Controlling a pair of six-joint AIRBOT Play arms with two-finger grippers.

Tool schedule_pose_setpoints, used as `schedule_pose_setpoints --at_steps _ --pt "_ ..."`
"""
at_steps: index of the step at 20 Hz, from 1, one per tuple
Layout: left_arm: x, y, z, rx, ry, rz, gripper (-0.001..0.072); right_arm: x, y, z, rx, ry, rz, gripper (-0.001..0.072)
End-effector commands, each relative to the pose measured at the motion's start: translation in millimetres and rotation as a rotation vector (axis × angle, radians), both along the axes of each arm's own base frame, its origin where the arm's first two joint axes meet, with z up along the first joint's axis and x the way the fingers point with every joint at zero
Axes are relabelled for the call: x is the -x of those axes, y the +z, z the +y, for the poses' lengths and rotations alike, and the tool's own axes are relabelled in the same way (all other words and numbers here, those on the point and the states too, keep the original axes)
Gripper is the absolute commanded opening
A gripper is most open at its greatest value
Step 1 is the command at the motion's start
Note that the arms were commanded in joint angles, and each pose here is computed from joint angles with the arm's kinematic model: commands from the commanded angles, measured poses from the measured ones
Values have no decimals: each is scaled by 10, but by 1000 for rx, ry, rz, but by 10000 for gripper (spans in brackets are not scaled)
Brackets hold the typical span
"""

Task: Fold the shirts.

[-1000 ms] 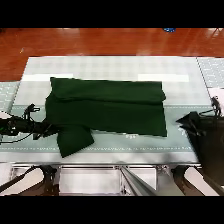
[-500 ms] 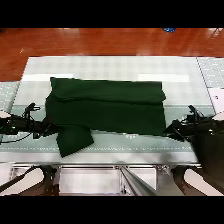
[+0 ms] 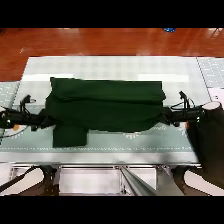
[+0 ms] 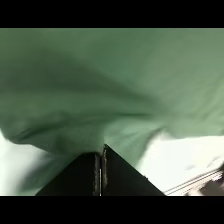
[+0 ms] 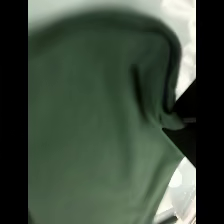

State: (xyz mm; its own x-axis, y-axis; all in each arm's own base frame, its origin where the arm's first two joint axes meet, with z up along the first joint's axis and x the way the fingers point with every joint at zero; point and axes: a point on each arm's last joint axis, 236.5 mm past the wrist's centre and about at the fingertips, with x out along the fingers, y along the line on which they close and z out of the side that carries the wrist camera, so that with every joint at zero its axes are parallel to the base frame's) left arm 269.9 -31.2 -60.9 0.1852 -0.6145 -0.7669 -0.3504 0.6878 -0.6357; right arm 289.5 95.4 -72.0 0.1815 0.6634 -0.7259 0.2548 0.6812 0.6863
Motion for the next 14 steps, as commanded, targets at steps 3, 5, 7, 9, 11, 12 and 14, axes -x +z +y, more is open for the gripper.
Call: schedule_pose_setpoints --at_steps 3,5,7,9,11,12,14 --pt "-1090 892 171 27 131 -322 19 -594 567 -125 50 39 -165 20" --pt "-1411 1023 169 19 114 -358 19 -873 712 -170 49 33 -208 20" --pt "-1718 1035 104 27 90 -362 19 -1148 783 -216 44 19 -241 20" --pt "-2003 945 40 51 91 -330 19 -1392 792 -253 33 3 -258 20" --pt "-2226 807 -10 75 93 -291 19 -1591 747 -279 17 -15 -259 20" --pt "-2303 741 -24 85 80 -277 19 -1676 714 -285 7 -22 -255 20" --pt "-2408 600 -27 113 61 -234 19 -1808 631 -287 -18 -37 -244 20"
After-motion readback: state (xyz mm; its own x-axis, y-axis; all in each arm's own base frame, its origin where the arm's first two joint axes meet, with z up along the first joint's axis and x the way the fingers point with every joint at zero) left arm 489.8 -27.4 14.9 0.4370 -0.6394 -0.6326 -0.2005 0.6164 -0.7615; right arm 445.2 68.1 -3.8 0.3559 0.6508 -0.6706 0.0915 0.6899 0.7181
